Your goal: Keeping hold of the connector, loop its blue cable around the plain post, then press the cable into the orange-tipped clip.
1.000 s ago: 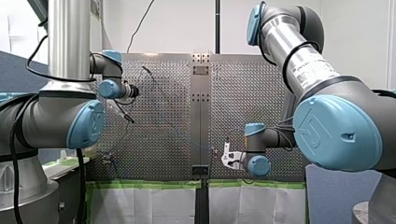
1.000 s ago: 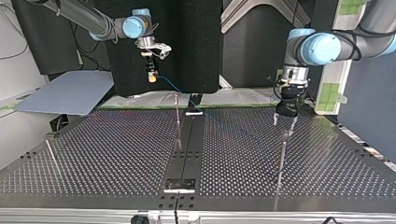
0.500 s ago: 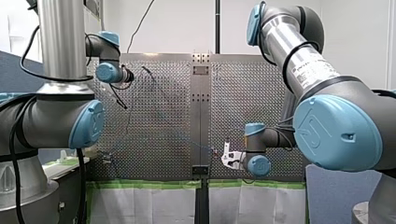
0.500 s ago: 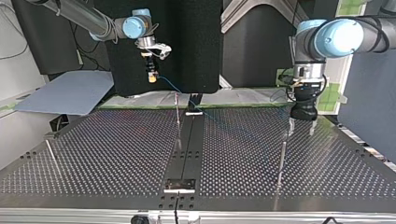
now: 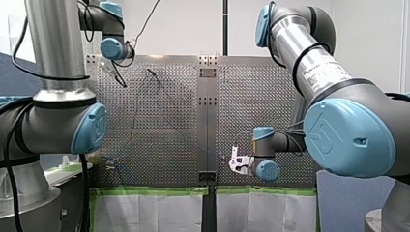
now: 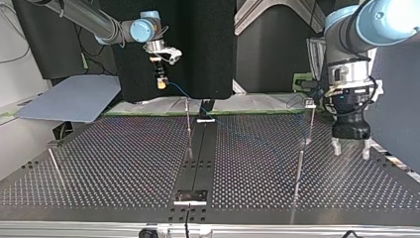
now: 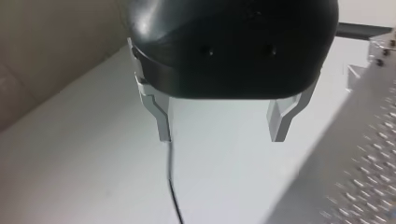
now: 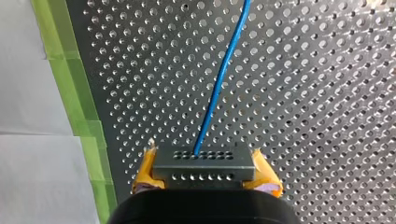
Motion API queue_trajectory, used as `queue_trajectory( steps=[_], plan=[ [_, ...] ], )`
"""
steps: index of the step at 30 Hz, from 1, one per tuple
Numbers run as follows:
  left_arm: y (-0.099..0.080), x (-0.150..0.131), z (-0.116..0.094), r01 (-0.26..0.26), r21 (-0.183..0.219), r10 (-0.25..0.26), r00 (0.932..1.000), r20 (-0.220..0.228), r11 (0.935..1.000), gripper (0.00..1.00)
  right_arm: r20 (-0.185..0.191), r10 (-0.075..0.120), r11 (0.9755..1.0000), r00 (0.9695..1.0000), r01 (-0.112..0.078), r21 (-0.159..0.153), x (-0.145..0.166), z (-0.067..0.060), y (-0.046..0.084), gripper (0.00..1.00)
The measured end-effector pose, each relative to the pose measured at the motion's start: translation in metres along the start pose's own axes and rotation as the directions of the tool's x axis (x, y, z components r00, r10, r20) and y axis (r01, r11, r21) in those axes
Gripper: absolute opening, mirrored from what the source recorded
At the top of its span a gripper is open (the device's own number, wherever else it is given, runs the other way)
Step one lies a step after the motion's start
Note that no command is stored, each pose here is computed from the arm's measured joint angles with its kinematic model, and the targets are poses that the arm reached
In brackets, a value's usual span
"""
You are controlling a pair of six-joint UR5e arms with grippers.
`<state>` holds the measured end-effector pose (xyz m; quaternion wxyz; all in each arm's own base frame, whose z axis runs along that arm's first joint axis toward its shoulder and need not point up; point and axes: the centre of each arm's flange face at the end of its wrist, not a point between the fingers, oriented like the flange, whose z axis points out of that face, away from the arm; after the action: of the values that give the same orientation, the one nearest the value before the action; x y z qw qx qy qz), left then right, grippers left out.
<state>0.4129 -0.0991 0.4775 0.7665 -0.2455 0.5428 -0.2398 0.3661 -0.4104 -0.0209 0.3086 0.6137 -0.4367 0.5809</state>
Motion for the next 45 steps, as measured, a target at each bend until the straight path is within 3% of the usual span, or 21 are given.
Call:
queue_trajectory(
  steps=[5, 14, 22, 32, 35, 38, 41, 45],
  plan=[
    [-0.025, -0.012, -0.004, -0.030, 0.007, 0.029, 0.9994, 0.017, 0.9995, 0.99, 0.004, 0.000, 1.0000, 1.0000, 0.000, 0.001, 0.000, 0.000, 0.000, 0.02],
    [-0.046, 0.005, 0.006, -0.099, -0.037, 0.097, 0.9945, -0.039, 0.9944, 0.99, 0.006, 0.000, 0.9997, 1.0000, 0.000, 0.025, 0.000, 0.001, -0.004, 0.02],
    [-0.064, 0.025, 0.013, -0.172, -0.069, 0.164, 0.9813, -0.100, 0.9828, 0.99, 0.014, -0.001, 0.9996, 0.9999, 0.000, 0.028, -0.001, 0.000, -0.005, 0.02],
    [-0.109, 0.020, 0.005, -0.259, -0.071, 0.249, 0.9602, -0.127, 0.9633, 0.99, 0.024, 0.001, 0.9996, 0.9997, -0.002, 0.029, -0.002, -0.001, -0.006, 0.02],
    [-0.116, 0.026, 0.005, -0.288, -0.075, 0.275, 0.9500, -0.148, 0.9546, 0.99, 0.023, 0.004, 0.9996, 0.9997, -0.004, 0.029, -0.002, -0.001, -0.006, 0.02],
    [-0.113, 0.037, 0.004, -0.329, -0.095, 0.308, 0.9334, -0.184, 0.9396, 0.99, 0.022, 0.005, 0.9996, 0.9998, -0.005, 0.029, -0.002, -0.001, -0.006, 0.02],
    [-0.100, 0.048, 0.003, -0.382, -0.128, 0.348, 0.9096, -0.227, 0.9150, 0.99, 0.021, 0.005, 0.9995, 0.9998, -0.005, 0.030, -0.002, -0.001, -0.006, 0.02],
    [-0.085, 0.057, 0.002, -0.454, -0.171, 0.399, 0.8738, -0.278, 0.8745, 0.99, 0.023, 0.005, 0.9996, 0.9997, -0.006, 0.029, -0.002, -0.001, -0.006, 0.02]
  ],
)
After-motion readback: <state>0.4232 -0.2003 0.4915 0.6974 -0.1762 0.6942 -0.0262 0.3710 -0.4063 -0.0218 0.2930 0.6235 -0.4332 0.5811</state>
